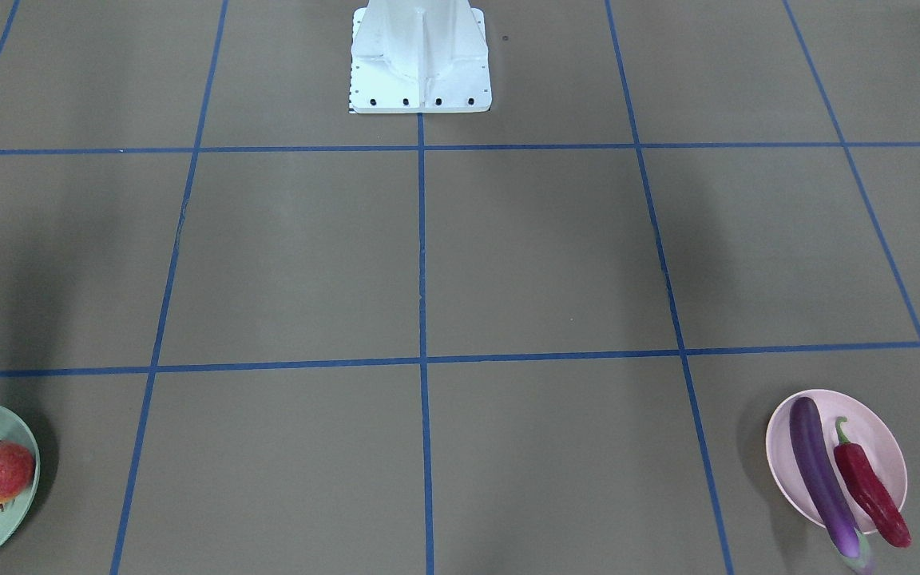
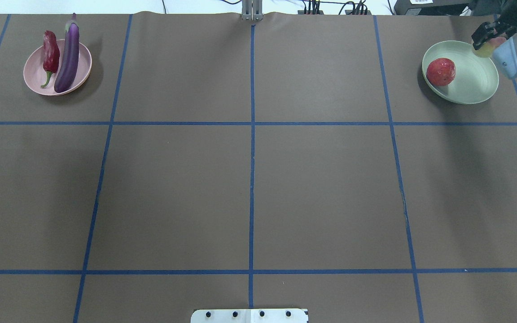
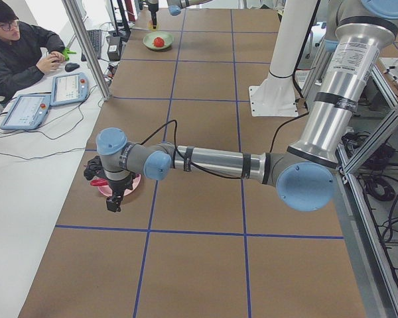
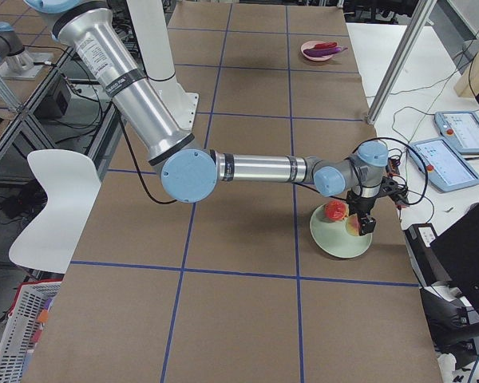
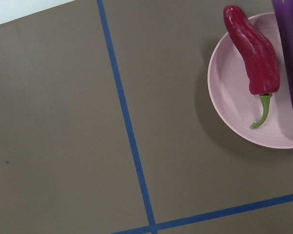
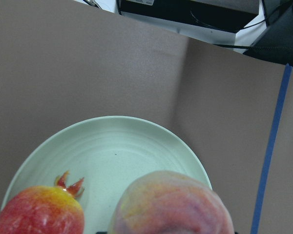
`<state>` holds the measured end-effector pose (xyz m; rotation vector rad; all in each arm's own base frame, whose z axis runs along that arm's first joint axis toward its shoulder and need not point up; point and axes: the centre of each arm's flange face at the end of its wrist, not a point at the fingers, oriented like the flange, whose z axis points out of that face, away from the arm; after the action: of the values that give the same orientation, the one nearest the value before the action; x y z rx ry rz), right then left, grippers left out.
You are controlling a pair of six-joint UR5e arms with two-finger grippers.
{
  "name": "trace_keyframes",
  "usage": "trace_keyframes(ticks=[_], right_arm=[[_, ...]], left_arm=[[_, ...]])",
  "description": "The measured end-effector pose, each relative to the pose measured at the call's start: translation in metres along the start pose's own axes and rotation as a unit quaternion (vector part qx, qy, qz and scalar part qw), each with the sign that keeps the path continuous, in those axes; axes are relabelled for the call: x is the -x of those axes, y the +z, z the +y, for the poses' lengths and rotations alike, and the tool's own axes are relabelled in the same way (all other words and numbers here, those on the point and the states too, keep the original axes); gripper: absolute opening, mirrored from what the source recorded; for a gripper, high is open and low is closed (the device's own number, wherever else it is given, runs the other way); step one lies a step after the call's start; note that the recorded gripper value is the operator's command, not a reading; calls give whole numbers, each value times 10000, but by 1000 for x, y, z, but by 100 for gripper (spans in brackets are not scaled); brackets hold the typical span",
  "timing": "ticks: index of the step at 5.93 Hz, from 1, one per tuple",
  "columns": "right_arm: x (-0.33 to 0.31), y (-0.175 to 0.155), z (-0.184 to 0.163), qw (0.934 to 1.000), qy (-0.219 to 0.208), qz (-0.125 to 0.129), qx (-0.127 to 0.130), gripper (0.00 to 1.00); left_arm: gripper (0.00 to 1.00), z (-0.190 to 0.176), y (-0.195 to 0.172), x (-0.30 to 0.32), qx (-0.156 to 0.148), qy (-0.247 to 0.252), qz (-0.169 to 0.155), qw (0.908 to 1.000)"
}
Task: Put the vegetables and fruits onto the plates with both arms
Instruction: 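Carry the peach to the green plate and release it with the right gripper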
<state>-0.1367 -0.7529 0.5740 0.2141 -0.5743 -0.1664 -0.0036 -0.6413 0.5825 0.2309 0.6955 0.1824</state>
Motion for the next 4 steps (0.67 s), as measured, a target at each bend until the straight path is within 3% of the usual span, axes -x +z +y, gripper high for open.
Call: trace_keyframes(ticks=[1, 2, 4], right_arm=[[15, 19, 6, 9999, 31, -2, 114, 30], [28, 35, 15, 9997, 55, -40, 241, 99], [27, 35, 21, 9990, 76, -290, 334, 100]], left_arm=[[100, 0, 0, 0, -3, 3, -5, 10000], [100, -1, -1, -1, -5, 6, -8, 10000], [100, -3, -3, -3, -20, 25, -8, 10000]])
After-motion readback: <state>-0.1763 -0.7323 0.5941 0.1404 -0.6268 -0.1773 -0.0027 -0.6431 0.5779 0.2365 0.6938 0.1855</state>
